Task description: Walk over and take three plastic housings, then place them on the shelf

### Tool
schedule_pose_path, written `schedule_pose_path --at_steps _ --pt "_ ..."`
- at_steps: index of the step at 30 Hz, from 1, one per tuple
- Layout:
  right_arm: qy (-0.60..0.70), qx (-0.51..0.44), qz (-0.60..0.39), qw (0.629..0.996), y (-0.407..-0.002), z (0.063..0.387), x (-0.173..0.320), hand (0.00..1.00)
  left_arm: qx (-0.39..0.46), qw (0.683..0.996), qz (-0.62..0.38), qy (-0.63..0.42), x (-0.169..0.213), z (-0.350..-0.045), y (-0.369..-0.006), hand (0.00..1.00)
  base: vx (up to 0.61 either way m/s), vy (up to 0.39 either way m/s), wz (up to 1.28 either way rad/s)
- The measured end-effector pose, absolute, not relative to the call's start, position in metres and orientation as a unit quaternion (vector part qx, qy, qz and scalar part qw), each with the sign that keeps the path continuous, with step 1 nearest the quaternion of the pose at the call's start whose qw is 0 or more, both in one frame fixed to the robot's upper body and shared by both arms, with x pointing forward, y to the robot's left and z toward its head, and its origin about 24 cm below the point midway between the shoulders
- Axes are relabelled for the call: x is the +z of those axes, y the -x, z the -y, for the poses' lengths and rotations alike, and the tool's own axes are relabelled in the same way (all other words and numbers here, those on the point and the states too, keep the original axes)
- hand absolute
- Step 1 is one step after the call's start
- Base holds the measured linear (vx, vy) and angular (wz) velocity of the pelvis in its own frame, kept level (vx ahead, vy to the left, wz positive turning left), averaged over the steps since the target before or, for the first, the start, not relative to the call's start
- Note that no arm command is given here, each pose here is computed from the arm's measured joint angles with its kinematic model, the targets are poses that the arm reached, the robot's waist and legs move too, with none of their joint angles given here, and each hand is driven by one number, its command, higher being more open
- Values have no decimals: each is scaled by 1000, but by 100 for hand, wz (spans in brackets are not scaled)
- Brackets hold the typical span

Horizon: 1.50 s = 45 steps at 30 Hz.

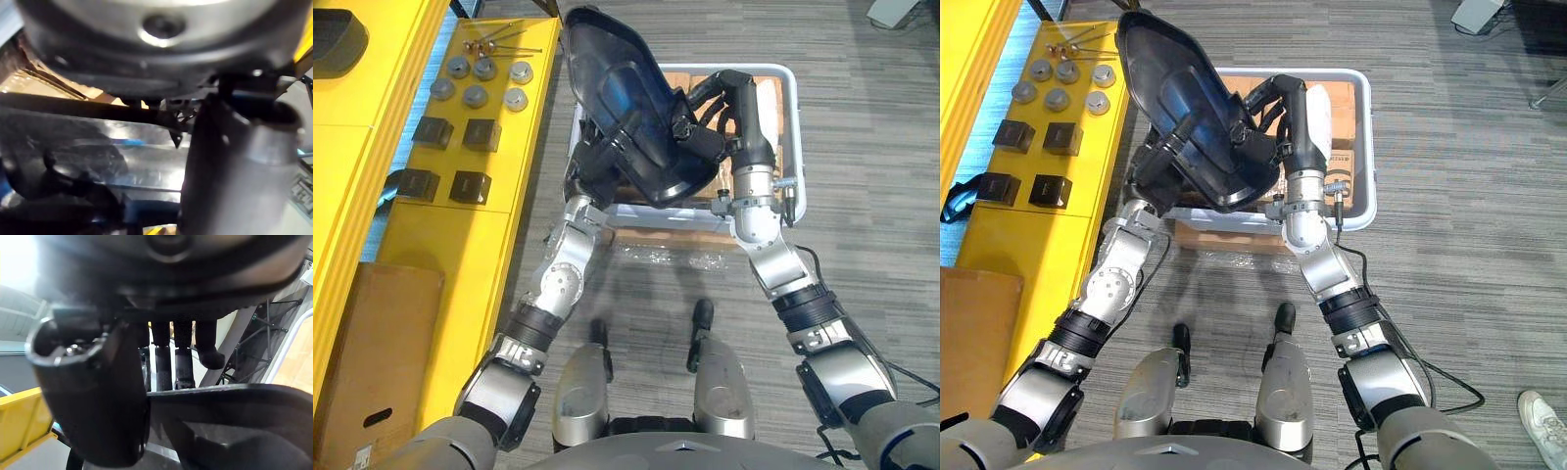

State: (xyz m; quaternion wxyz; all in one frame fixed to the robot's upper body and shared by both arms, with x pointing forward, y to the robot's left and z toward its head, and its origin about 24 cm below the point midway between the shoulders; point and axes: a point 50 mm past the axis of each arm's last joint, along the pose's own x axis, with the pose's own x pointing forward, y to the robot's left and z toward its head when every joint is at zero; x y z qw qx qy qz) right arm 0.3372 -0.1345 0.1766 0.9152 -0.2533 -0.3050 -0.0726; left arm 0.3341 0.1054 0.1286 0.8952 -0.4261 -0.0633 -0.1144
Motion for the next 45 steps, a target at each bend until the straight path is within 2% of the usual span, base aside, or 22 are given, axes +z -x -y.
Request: schedule_pose_path --at_steps 1,2,10,12,15,20,25,26,31,34,38,41,45 --pt "252 -71 306 915 -337 134 177 0 -117 895 64 426 129 -105 -334 100 0 0 0" --pt "245 -71 309 916 -337 132 177 0 -125 894 65 424 129 -104 -334 0 0 0 0" --pt "179 -73 310 931 -334 114 175 0 -160 897 42 409 122 -83 -327 0 0 0 0" --pt "167 -73 308 934 -334 113 175 0 -161 897 45 408 122 -83 -325 0 0 0 0" --pt "135 -27 348 927 -321 92 184 0 -139 902 49 406 116 -89 -322 0 0 0 0" --pt "101 -23 338 936 -319 85 183 0 -120 912 66 388 117 -91 -321 0 0 0 4" --pt "73 -10 293 953 -304 94 152 0 -100 923 43 369 96 -91 -301 0 34 -6 4" --pt "70 -10 291 954 -301 95 150 100 -100 924 42 367 95 -91 -298 0 60 1 -1" --pt "60 6 269 961 -279 105 125 100 -88 938 40 332 84 -97 -280 0 38 0 1" --pt "64 21 231 971 -263 109 104 100 -59 950 45 302 77 -112 -273 0 44 -13 7" --pt "74 59 169 981 -245 107 74 100 -83 958 145 233 116 -111 -266 0 42 -2 4" --pt "69 63 176 980 -243 104 79 100 -96 960 176 195 128 -106 -261 0 56 5 0" --pt "21 41 231 972 -239 121 115 100 -104 956 220 165 146 -104 -253 0 32 4 -8"
